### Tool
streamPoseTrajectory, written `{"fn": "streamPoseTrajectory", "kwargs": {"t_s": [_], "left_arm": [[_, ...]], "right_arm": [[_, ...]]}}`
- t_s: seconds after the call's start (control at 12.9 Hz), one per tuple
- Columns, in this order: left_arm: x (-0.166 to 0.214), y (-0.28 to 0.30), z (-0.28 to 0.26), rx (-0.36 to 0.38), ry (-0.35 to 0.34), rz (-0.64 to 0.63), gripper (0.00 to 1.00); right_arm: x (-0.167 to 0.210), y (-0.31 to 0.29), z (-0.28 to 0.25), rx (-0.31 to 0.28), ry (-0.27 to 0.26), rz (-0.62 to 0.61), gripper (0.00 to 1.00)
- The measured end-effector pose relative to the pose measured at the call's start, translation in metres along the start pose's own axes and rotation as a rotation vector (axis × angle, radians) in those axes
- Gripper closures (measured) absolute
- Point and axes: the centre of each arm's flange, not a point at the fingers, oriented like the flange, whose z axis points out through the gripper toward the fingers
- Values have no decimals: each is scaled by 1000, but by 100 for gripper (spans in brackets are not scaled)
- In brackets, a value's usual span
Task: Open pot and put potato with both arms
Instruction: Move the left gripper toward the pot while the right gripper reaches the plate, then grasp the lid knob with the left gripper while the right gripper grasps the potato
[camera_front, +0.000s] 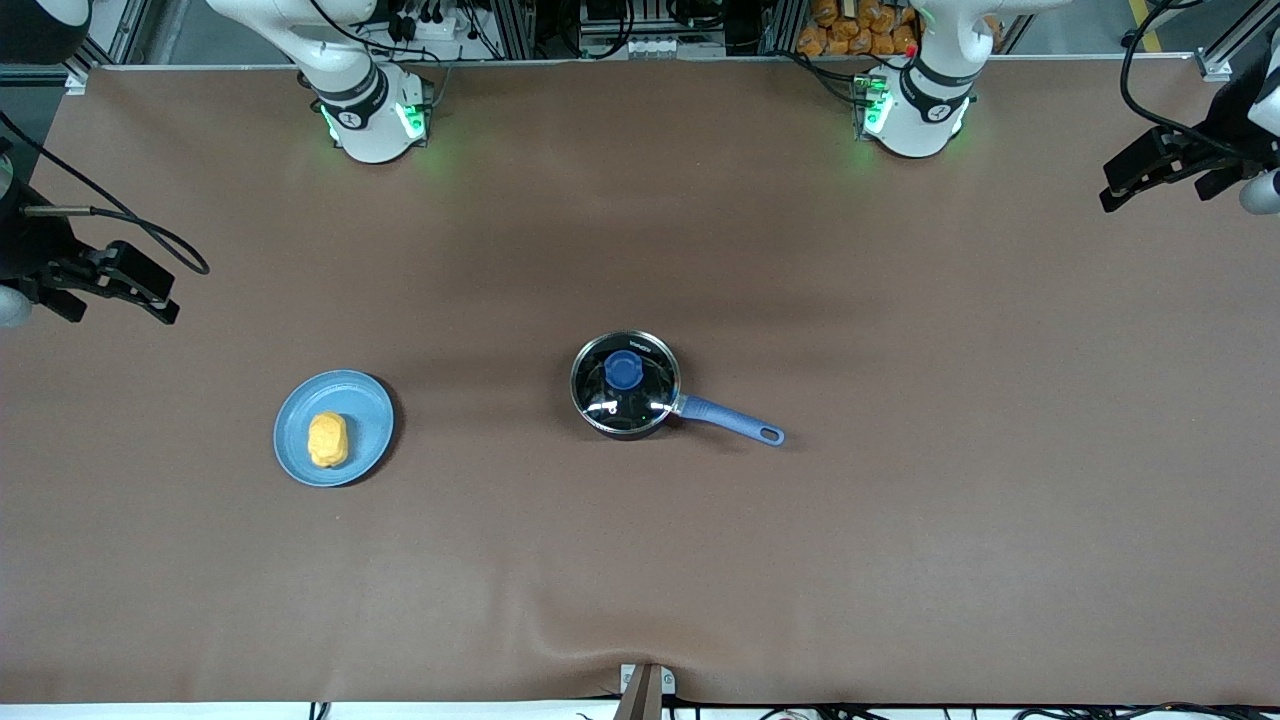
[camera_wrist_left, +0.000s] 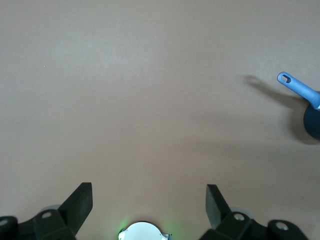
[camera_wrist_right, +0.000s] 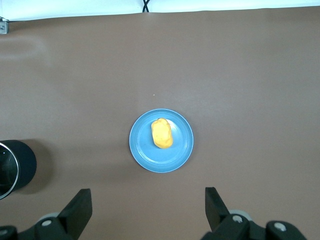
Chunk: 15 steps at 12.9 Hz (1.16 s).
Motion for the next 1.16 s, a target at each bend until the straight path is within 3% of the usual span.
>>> {"fn": "streamPoseTrajectory", "kwargs": {"t_s": [0.46, 0.77, 0.93, 1.16], "left_arm": [[2, 14, 5, 0, -6, 26, 0], [16, 112, 42, -2, -34, 182, 0], [13, 169, 60, -17, -23, 197, 0], [1, 262, 95, -57, 5, 183, 0]], "right_arm": [[0, 2, 1, -1, -4, 3, 0], [6, 0, 33, -1, -59, -3, 0], [17, -10, 78, 5, -115, -40, 0], [40, -24, 167, 21, -158, -102, 0]]}}
